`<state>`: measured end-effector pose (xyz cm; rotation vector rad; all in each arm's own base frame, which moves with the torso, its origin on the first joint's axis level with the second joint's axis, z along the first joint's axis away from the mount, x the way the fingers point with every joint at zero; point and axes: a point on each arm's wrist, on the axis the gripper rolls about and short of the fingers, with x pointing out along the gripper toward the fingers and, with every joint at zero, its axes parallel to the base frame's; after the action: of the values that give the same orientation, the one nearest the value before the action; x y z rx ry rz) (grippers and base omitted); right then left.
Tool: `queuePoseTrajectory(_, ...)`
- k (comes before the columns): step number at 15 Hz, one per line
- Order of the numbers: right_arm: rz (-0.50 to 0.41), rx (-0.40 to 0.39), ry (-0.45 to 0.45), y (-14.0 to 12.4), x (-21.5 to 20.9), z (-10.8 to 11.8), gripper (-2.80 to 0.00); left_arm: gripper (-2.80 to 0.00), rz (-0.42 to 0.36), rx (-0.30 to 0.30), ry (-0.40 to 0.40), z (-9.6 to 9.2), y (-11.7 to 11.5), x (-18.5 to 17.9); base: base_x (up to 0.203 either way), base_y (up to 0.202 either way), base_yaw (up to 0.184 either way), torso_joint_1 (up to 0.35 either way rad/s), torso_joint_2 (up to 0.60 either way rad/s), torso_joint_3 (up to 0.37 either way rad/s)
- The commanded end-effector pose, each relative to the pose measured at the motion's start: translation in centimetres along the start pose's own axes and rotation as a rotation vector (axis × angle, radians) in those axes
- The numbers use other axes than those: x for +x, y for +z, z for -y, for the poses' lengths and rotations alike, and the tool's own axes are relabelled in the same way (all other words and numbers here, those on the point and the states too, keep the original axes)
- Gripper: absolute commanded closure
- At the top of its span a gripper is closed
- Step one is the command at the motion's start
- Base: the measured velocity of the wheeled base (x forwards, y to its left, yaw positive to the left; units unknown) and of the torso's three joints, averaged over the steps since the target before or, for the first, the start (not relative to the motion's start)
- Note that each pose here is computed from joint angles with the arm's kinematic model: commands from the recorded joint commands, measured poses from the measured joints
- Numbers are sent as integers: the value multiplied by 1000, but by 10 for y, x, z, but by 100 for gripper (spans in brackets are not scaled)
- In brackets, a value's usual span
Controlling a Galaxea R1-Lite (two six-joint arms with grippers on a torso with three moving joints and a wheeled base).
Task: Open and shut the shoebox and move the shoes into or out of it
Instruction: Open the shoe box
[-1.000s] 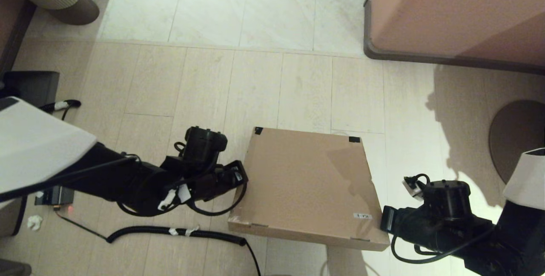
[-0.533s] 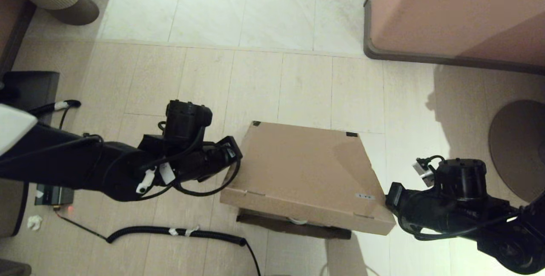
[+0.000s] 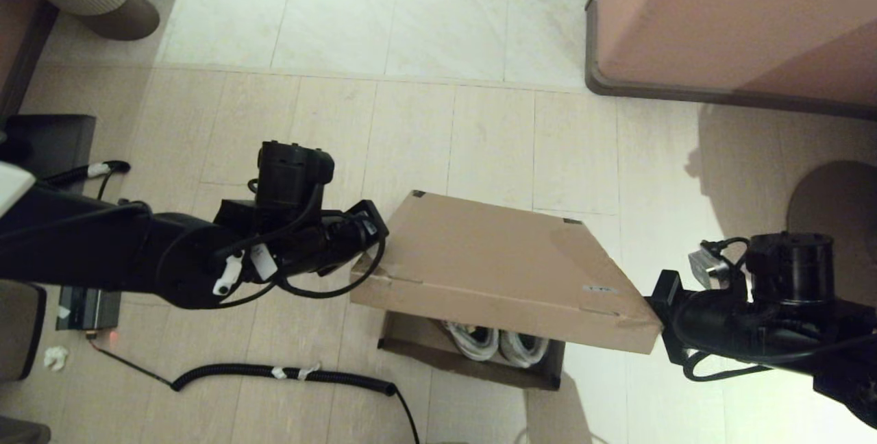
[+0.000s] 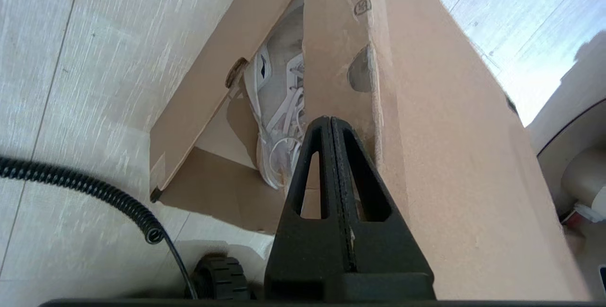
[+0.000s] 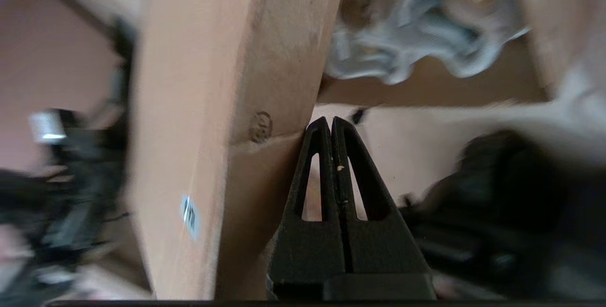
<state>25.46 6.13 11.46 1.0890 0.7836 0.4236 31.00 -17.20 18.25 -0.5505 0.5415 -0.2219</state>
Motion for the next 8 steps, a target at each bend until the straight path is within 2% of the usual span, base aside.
queuePoseTrajectory(1, 6, 38, 47, 1, -11, -9, 0, 0, 4, -5, 1, 0, 1, 2, 0, 0, 0, 0, 0, 0)
queuePoseTrajectory(3, -10, 54, 68, 1, -17, -11, 0, 0, 14, -11, 6, -1, 5, 5, 0, 0, 0, 0, 0, 0)
queuePoseTrajectory(5, 12, 80, 67, 7, -20, -9, 0, 0, 43, -24, 10, -3, 16, 9, 0, 0, 0, 0, 0, 0)
queuePoseTrajectory(8, 19, 92, 70, 15, -22, -5, 0, 0, 124, -58, 29, -12, 50, 11, 0, 0, 0, 0, 0, 0)
